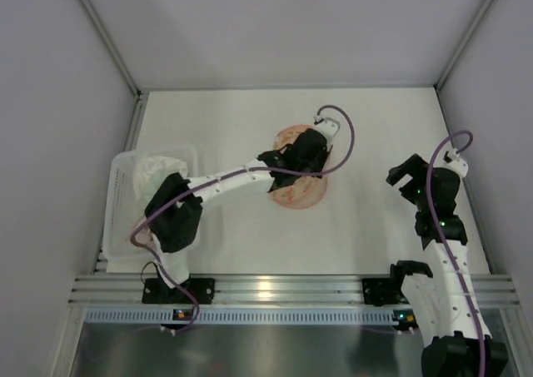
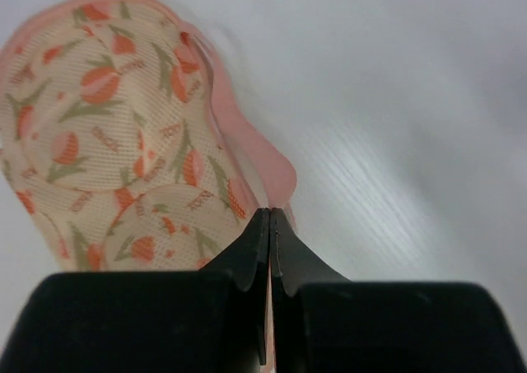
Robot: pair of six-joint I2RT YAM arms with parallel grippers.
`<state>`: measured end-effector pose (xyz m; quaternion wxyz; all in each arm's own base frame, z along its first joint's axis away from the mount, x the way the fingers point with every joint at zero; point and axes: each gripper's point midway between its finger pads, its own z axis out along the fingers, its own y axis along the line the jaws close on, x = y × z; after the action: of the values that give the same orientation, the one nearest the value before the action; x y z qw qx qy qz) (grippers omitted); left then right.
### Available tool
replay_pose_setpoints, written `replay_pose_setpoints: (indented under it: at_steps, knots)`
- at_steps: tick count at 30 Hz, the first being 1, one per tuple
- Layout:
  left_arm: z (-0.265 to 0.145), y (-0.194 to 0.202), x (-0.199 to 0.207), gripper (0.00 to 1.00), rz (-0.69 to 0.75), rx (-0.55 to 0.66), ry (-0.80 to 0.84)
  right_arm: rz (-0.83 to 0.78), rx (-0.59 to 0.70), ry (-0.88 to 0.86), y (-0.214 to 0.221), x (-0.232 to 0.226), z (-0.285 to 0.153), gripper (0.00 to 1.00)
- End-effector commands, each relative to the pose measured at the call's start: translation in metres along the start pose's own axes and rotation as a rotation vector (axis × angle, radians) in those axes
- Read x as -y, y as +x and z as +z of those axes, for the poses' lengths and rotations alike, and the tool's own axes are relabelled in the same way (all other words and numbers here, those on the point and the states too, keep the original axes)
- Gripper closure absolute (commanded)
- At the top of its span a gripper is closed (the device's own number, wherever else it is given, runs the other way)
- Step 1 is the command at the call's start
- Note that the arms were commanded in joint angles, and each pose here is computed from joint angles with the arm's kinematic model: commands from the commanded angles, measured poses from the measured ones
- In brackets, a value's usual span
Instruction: Place the bra in the laundry bag and zip it closed
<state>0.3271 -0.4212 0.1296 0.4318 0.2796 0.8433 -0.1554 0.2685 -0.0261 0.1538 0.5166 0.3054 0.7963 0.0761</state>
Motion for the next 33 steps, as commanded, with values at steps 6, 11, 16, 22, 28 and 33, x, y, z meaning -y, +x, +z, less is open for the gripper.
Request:
replay_pose_setpoints:
  at_steps: [6, 11, 16, 22, 28, 33]
  knots:
    - [-0.116, -0.099, -0.123, 1.0, -0.541, 0.428, 0.073, -0.075, 0.04, -0.334, -0.014, -0.059, -0.015, 0.01]
    - [-0.141, -0.031, -0.214, 1.0, -0.827, 0.511, -0.198, -0.09, -0.031, -0.407, -0.004, -0.075, -0.009, 0.0]
    - [-0.148, 0.034, -0.236, 1.0, -0.973, 0.48, -0.331, -0.135, -0.081, -0.424, 0.006, -0.088, -0.004, 0.01]
    - [-0.143, 0.085, -0.238, 1.0, -1.035, 0.41, -0.402, -0.194, -0.127, -0.442, 0.023, -0.109, -0.002, 0.01]
    - [-0.144, 0.074, -0.237, 0.46, -0.889, 0.305, -0.423, -0.246, -0.192, -0.472, 0.037, -0.135, 0.002, 0.01]
    - [-0.165, 0.029, -0.239, 0.25, -0.735, 0.272, -0.421, -0.283, -0.169, -0.525, 0.023, -0.168, -0.001, 0.01]
